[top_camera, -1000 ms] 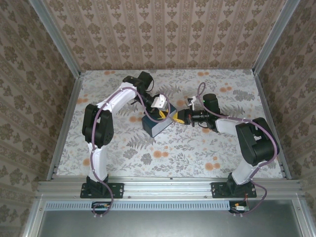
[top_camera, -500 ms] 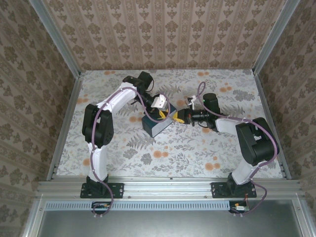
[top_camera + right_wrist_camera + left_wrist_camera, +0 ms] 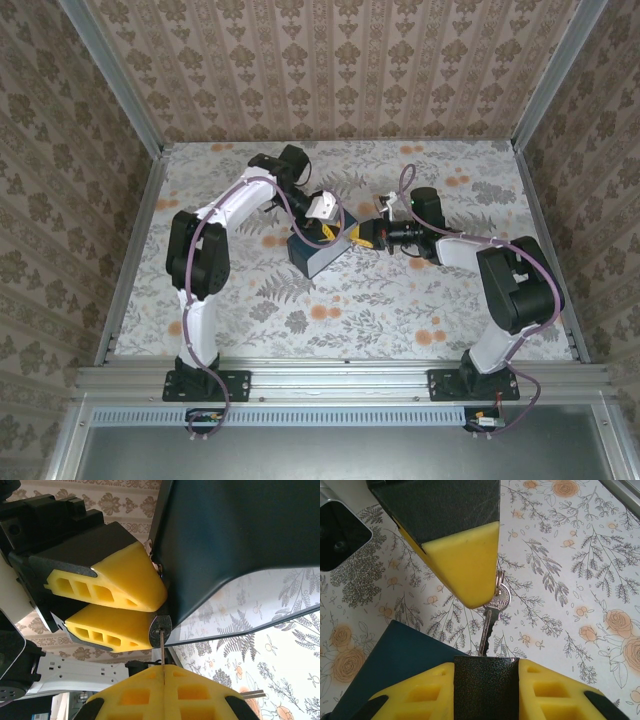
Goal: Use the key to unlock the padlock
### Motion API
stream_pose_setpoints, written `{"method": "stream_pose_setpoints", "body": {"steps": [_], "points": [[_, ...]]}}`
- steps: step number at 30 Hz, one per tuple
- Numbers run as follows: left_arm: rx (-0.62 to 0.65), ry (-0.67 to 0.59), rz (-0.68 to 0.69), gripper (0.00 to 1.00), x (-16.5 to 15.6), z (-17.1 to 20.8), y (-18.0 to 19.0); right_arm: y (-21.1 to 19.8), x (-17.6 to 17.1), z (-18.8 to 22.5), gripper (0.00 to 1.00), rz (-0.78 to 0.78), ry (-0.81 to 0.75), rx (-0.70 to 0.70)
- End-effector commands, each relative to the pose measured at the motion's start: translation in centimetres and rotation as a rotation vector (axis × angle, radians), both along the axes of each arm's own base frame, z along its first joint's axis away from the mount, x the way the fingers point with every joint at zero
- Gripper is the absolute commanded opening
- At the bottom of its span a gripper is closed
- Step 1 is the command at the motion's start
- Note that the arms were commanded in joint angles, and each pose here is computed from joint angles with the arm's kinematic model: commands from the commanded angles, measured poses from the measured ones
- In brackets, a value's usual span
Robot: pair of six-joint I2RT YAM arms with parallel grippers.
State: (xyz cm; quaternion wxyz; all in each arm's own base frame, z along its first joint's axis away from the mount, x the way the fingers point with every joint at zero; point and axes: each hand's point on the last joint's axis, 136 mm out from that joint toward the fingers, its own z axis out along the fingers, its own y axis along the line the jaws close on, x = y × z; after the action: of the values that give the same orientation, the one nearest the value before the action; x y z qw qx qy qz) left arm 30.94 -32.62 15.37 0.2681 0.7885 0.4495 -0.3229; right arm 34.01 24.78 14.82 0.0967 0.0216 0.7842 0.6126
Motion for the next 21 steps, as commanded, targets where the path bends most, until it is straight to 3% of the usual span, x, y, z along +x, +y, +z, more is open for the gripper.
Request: {"method": "stream_pose_setpoints", "body": {"steps": [1, 21], "points": [[0.011, 0.018, -0.007, 0.22, -1.01, 0.48, 0.72, 0.5, 0.76, 0.43, 0.0, 0.004, -0.04, -0.006], [-0.004, 0.025, -0.02, 0.21, -1.22, 0.55, 0.53, 0.81, 1.3, 0.62, 0.0, 0.004, -0.074, 0.007]]}}
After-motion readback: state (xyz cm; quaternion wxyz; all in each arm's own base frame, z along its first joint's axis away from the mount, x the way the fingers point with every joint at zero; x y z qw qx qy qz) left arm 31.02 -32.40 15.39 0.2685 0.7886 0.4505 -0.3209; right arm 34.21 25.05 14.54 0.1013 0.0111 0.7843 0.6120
